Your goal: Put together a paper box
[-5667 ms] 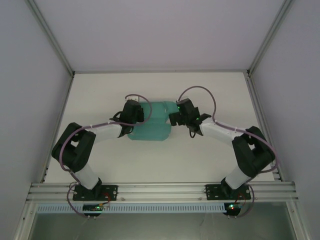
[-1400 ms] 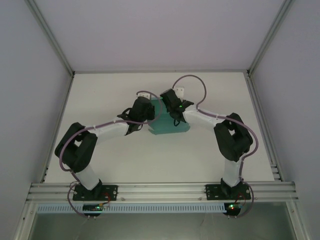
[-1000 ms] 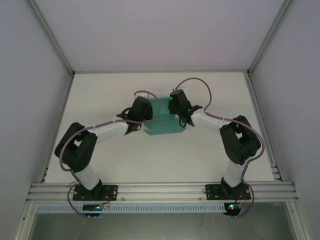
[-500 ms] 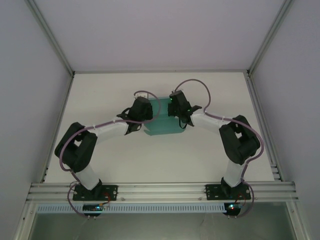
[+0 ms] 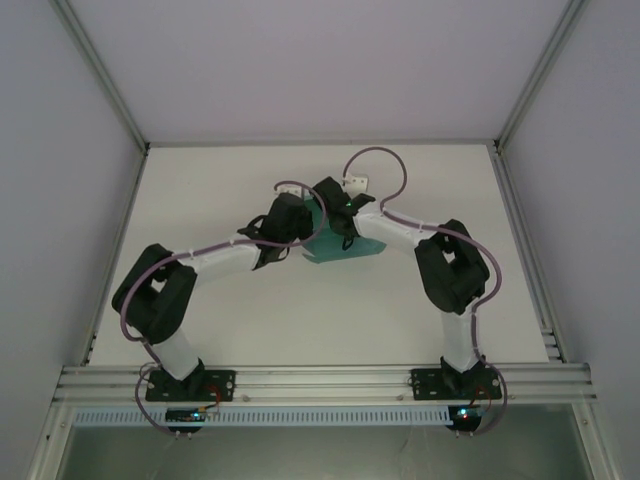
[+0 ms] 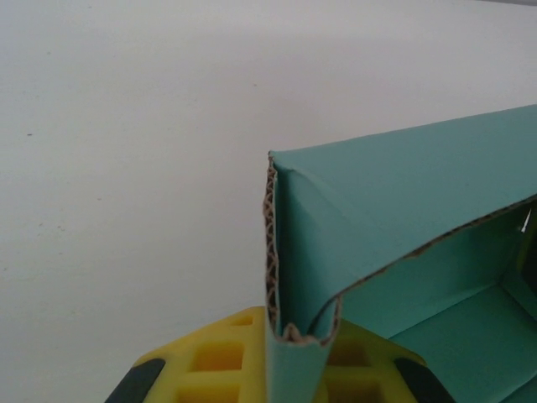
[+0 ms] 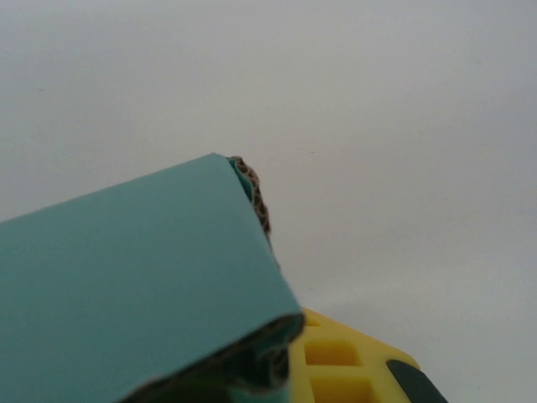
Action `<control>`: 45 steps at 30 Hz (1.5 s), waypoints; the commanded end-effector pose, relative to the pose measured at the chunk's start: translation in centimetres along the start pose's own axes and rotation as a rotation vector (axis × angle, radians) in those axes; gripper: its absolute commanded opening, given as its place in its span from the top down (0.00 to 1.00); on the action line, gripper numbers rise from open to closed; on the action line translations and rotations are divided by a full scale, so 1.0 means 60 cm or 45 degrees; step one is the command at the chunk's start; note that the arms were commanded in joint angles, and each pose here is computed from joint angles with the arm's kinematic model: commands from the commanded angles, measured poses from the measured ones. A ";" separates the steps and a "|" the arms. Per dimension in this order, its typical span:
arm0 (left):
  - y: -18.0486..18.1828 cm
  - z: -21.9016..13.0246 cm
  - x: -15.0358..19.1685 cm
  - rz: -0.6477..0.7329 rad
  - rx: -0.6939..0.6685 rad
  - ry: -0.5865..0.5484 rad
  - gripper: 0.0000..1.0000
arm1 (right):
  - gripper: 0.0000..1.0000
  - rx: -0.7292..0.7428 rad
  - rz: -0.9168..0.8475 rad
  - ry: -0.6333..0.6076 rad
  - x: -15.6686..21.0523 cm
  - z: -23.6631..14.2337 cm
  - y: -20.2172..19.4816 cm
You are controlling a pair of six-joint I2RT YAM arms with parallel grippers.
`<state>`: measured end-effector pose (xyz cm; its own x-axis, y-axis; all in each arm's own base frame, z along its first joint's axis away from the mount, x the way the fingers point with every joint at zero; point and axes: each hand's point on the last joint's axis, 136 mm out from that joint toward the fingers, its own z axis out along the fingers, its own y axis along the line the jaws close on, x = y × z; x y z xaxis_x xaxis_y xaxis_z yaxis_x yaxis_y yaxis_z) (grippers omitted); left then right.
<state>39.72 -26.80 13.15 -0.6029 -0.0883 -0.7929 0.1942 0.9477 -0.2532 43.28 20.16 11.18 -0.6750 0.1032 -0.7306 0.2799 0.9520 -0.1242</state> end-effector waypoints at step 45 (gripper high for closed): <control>-0.009 -0.107 0.096 1.327 0.519 0.674 1.00 | 0.01 -0.512 0.034 -0.128 0.005 -0.174 -0.240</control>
<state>33.98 -25.85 13.24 -0.3567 0.7669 -0.5334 0.8533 0.4999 0.1481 33.93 11.84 23.10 -0.4861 0.1121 -0.8667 -0.0964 0.9788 0.1807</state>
